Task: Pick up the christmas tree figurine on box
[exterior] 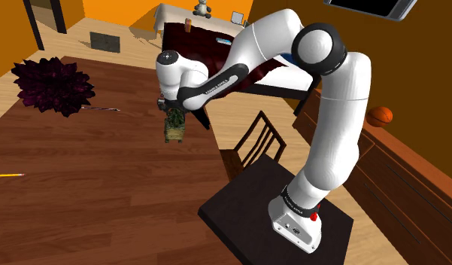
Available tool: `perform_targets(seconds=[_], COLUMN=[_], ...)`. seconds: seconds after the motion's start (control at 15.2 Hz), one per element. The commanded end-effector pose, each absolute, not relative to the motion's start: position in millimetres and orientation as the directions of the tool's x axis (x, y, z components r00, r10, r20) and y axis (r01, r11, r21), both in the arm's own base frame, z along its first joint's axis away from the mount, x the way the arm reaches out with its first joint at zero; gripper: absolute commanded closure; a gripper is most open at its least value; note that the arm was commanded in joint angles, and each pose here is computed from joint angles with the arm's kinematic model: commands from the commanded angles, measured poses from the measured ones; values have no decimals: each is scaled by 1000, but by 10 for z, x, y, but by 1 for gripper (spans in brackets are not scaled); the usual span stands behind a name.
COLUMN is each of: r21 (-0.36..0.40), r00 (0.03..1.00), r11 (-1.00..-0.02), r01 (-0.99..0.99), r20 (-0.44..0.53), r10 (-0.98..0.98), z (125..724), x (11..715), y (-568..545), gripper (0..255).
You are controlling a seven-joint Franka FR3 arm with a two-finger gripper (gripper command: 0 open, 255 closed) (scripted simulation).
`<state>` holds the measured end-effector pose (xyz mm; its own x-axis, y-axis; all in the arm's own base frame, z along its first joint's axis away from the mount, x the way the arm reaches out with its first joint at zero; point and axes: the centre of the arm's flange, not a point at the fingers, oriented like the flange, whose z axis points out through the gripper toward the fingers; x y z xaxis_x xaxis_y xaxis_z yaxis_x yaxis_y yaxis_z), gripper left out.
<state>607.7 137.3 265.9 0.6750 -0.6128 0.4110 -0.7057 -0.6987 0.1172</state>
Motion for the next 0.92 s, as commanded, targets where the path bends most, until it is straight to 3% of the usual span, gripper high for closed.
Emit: perform_targets(seconds=[0.0,0.86], r21=[117,117], r00=[675,675], r11=[-699,-699], r01=[-706,-706], r20=[411,411], r10=[-613,-613], z=[2736,3422], x=[6079,6079], y=[1374,1374], gripper=[255,255])
